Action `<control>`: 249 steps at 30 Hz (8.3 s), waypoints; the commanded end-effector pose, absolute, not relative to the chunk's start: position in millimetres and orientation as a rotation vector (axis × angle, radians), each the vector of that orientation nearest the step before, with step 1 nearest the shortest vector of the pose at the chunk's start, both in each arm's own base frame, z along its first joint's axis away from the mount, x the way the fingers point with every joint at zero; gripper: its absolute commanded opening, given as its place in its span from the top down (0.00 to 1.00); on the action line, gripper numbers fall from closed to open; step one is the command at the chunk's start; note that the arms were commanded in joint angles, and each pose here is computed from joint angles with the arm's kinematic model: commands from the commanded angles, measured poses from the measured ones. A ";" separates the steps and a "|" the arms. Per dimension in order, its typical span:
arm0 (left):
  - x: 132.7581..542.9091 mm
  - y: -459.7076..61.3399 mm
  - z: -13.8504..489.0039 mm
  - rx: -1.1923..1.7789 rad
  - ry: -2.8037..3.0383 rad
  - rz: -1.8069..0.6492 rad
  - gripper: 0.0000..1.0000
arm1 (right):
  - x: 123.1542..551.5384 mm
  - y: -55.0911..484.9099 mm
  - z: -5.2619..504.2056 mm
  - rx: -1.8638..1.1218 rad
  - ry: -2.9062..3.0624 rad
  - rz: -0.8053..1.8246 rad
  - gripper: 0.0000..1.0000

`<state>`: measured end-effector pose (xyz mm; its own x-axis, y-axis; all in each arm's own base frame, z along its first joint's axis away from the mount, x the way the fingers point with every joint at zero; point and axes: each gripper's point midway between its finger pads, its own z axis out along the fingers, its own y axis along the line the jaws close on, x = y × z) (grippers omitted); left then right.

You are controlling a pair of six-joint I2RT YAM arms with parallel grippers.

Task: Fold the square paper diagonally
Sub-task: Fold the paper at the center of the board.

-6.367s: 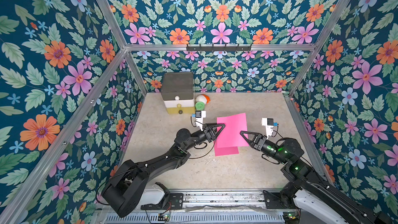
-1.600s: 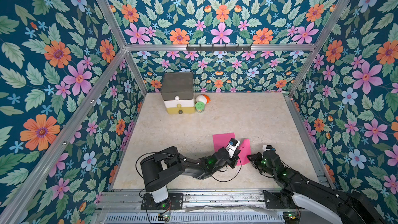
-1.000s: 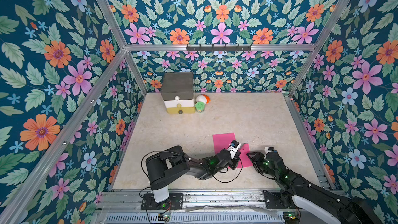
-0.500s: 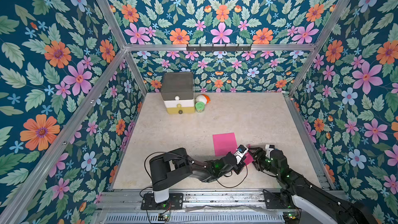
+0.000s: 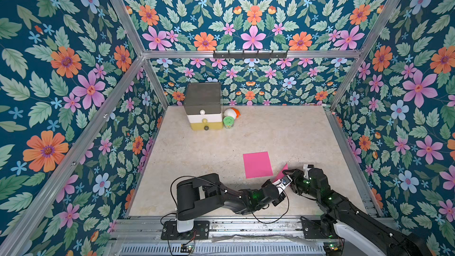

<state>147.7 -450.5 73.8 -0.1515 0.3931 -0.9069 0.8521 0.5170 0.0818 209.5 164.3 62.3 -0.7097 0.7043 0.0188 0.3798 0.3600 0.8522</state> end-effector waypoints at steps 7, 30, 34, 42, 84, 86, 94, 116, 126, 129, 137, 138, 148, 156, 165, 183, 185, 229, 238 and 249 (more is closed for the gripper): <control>156.2 -446.5 75.6 1.010 1.756 -0.521 1.00 | 203.3 157.5 41.2 0.952 2.324 1.209 0.48; 142.4 -465.1 63.8 1.130 1.757 -0.556 1.00 | 208.2 157.9 48.7 0.940 2.317 1.197 0.43; 142.3 -465.7 61.2 1.135 1.762 -0.541 1.00 | 206.9 156.7 46.6 0.947 2.324 1.186 0.50; 147.3 -460.3 64.8 1.098 1.761 -0.518 1.00 | 204.4 152.4 42.5 0.963 2.323 1.163 0.52; 135.0 -416.8 127.8 1.030 1.775 -0.647 0.43 | 205.6 154.4 45.5 1.008 2.306 1.198 0.96; 131.1 -419.3 120.6 1.078 1.785 -0.643 0.43 | 206.4 155.3 47.6 1.020 2.297 1.213 0.96; 142.7 -415.3 122.6 1.089 1.707 -0.530 0.32 | 214.0 155.8 70.6 1.042 2.252 1.231 0.96; 170.9 -444.9 97.8 1.100 1.600 -0.311 0.67 | 206.5 155.0 70.1 1.101 2.280 1.235 0.98; 169.2 -455.7 91.1 1.110 1.616 -0.344 0.84 | 205.9 154.8 70.0 1.098 2.275 1.241 0.98; 168.0 -455.0 88.8 1.109 1.632 -0.356 1.00 | 205.1 153.1 67.6 1.104 2.275 1.230 0.88; 172.3 -445.0 86.2 1.015 1.739 -0.508 1.00 | 206.0 143.5 66.3 1.115 2.253 1.173 0.36; 173.4 -444.4 87.7 0.996 1.756 -0.545 1.00 | 207.1 142.2 67.3 1.107 2.251 1.165 0.32; 177.9 -436.5 82.5 0.911 1.867 -0.793 1.00 | 215.0 131.3 63.7 0.960 2.277 1.043 0.14; 188.1 -435.4 67.5 0.885 1.957 -0.941 0.94 | 234.0 113.3 69.6 0.652 2.288 0.746 0.13; 202.3 -422.8 65.3 0.821 1.990 -1.003 0.91 | 246.6 109.8 71.9 0.444 2.230 0.641 0.15; 205.7 -418.2 56.0 0.803 2.007 -1.000 0.78 | 262.9 143.5 58.6 0.305 2.284 0.564 0.20; 205.9 -417.9 55.9 0.802 2.007 -0.998 0.76 | 260.9 141.1 54.4 0.316 2.296 0.551 0.20; 225.4 -404.6 92.3 0.655 2.017 -1.192 0.98 | 210.6 146.1 100.9 0.807 2.282 0.943 0.10; 209.2 -413.5 68.6 0.895 2.017 -0.880 0.96 | 205.0 147.3 90.5 1.158 2.284 1.118 0.08; 193.3 -424.9 54.5 1.014 1.962 -0.751 0.88 | 181.8 134.2 57.9 1.461 2.288 1.076 0.09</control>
<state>191.0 -426.6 55.3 -0.4032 0.3699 -0.8370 0.8466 0.4980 -0.1877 188.5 137.9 68.1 -0.5240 0.8378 0.1536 0.6365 0.2653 0.7242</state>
